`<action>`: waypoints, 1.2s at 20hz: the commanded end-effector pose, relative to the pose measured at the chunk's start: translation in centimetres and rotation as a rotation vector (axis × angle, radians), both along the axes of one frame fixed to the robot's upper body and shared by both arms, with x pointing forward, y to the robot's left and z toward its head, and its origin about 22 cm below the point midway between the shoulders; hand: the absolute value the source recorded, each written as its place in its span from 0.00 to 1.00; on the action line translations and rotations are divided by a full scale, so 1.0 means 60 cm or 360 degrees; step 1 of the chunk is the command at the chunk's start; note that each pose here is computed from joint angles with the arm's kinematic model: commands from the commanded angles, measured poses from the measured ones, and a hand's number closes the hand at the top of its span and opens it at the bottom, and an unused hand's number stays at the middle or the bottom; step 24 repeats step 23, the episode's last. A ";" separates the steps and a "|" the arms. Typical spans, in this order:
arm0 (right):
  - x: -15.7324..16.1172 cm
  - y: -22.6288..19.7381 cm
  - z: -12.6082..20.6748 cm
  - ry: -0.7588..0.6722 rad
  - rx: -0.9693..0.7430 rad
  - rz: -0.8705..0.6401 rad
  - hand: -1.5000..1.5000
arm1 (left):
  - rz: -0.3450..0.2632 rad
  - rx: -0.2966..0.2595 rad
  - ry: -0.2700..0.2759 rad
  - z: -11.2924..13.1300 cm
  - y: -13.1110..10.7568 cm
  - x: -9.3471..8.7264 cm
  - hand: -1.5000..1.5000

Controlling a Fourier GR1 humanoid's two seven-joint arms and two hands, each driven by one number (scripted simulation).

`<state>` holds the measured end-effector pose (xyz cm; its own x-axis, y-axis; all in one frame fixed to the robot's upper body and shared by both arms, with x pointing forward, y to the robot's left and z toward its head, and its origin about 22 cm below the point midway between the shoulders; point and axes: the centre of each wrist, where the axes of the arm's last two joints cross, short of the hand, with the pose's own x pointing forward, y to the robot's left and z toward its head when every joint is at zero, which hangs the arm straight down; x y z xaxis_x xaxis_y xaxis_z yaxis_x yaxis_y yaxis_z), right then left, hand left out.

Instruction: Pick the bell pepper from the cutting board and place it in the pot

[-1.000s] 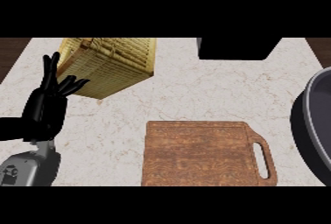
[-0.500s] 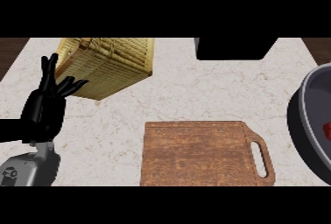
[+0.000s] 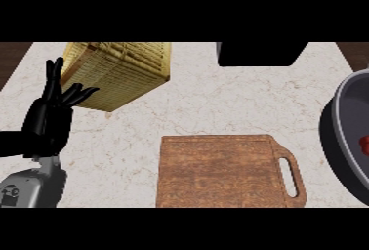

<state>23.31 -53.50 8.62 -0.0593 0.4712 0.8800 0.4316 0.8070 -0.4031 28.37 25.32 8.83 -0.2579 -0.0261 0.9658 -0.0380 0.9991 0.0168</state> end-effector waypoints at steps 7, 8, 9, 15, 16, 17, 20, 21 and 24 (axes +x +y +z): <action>-0.100 -0.120 0.027 -0.0235 0.0204 -0.0106 0.00 | 0.0091 0.0015 0.0081 0.020 0.008 0.031 0.50; -0.134 -0.133 0.010 -0.0244 0.0244 -0.0132 0.00 | 0.0091 0.0025 0.0092 0.002 0.007 0.005 0.50; -0.131 -0.145 0.036 -0.0253 0.0203 -0.0148 0.00 | 0.0092 0.0001 0.0093 -0.013 0.027 -0.004 0.50; -0.176 -0.170 0.041 -0.0272 0.0228 -0.0176 0.00 | 0.0125 0.0011 0.0107 -0.021 0.031 0.021 0.50; -0.181 -0.171 0.032 -0.0240 0.0233 -0.0213 0.00 | 0.0068 -0.0007 0.0087 -0.003 0.034 0.023 0.50; -0.205 -0.176 0.026 -0.0287 0.0247 -0.0202 0.00 | 0.0078 0.0004 0.0084 0.004 0.015 0.014 0.50; -0.219 -0.182 0.031 -0.0310 0.0243 -0.0211 0.00 | 0.0096 -0.0011 0.0091 -0.017 0.038 0.008 0.50; -0.218 -0.185 0.041 -0.0294 0.0231 -0.0194 0.00 | 0.0089 -0.0017 0.0090 -0.008 0.028 0.015 0.50; -0.235 -0.193 0.052 -0.0276 0.0221 -0.0216 0.00 | 0.0094 -0.0020 0.0105 0.003 0.047 0.007 0.50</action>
